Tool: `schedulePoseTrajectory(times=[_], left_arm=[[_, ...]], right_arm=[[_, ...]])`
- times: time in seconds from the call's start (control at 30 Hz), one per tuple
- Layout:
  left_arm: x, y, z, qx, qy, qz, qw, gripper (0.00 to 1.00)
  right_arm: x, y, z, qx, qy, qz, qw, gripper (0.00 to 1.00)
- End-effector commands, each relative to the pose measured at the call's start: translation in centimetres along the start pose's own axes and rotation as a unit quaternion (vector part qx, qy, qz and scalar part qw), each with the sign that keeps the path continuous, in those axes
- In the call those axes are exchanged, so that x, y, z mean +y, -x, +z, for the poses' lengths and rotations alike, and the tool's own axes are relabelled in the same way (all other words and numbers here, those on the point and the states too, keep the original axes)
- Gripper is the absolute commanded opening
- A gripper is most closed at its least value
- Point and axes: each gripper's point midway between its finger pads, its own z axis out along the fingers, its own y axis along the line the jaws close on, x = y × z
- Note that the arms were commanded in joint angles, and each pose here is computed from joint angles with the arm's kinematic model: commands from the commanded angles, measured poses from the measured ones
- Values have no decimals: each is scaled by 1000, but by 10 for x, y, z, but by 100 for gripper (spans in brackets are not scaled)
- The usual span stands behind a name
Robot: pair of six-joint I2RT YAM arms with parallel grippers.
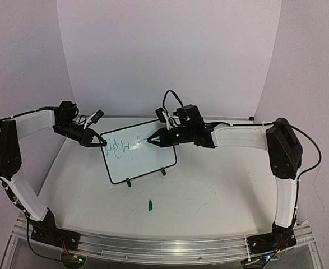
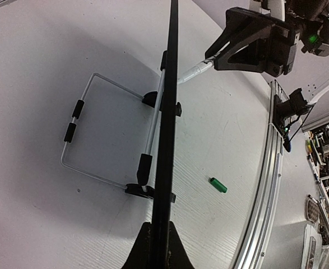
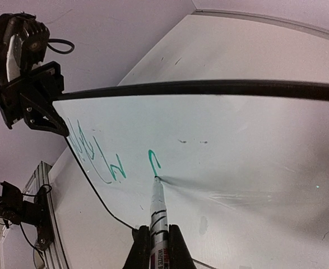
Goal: Write a sentence on the whiteboard
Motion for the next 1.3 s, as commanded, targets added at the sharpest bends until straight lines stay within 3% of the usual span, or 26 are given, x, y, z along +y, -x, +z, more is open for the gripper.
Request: schedulePoseTrajectory(times=[0.0,0.6,1.27], left_arm=[[9,1,-8,11,52,24,998,0],[10,0,-8,13,55,24,998,0],[10,0,-8,15,56,24,998,0]], right_arm=[[-7,-11,-2,13,-13,-2,1000,0],[8,51,-25,-78,-37,-14,996,0],[14,74,-28,-126,-26,-10,992,0]])
